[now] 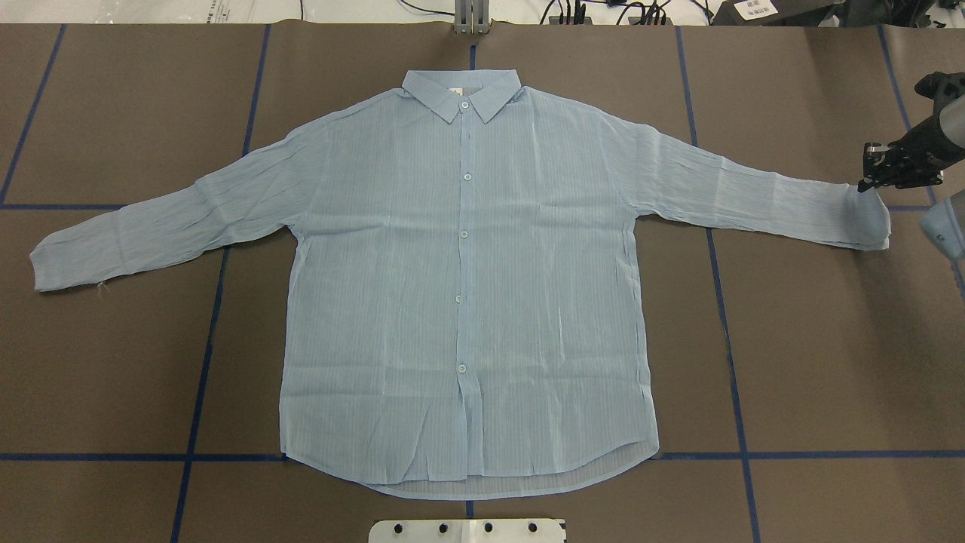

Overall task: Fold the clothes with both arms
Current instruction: 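Grasp the shirt cuff with the right gripper and lift it, then carry the sleeve with the right gripper across the shirt toward the collar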

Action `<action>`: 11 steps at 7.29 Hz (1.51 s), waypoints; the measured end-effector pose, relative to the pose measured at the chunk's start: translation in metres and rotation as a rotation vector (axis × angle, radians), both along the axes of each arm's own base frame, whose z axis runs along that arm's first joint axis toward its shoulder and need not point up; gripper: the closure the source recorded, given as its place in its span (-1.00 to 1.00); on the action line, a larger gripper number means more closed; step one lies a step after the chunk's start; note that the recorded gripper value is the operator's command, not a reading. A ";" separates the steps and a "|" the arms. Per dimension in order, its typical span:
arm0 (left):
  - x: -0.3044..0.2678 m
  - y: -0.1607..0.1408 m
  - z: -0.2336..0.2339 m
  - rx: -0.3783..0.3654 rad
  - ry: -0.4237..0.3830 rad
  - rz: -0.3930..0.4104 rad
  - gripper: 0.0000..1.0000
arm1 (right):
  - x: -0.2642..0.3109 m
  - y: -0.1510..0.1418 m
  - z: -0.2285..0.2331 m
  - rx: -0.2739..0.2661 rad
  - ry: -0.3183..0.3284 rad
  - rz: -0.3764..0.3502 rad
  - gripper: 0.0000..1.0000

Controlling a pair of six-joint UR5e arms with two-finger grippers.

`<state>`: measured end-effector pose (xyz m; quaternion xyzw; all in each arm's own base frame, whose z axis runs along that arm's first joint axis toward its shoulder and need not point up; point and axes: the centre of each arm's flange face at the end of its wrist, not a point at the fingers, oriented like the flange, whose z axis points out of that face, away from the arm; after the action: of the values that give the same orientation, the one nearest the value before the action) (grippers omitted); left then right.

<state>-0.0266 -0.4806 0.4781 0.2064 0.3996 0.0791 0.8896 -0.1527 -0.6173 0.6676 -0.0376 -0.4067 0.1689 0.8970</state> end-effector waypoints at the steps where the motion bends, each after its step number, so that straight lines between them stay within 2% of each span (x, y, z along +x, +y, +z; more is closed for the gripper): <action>1: 0.000 0.000 0.000 -0.001 0.001 -0.001 -1.00 | 0.001 0.002 -0.003 0.007 -0.005 -0.001 1.00; 3: 0.000 0.000 -0.001 0.000 0.001 -0.001 -1.00 | 0.001 0.005 -0.021 0.024 -0.020 0.007 1.00; 5: 0.001 0.001 -0.004 0.004 0.011 0.003 -1.00 | -0.017 0.004 -0.073 0.018 -0.068 0.051 1.00; 7: 0.001 0.002 -0.007 0.007 0.019 0.008 -1.00 | -0.079 0.005 -0.157 -0.040 -0.155 0.104 1.00; 9: 0.001 0.005 -0.010 0.012 0.021 0.009 -1.00 | -0.164 -0.003 -0.267 -0.150 -0.249 0.193 1.00; 10: 0.001 0.007 -0.009 0.011 0.023 0.010 -1.00 | -0.209 -0.007 -0.328 -0.196 -0.275 0.252 1.00; 11: 0.001 0.009 -0.008 0.009 0.024 0.012 -1.00 | -0.257 -0.006 -0.390 -0.206 -0.285 0.303 1.00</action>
<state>-0.0254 -0.4716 0.4704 0.2090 0.4113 0.0835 0.8833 -0.4098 -0.6237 0.2774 -0.0910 -0.5109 0.3353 0.7863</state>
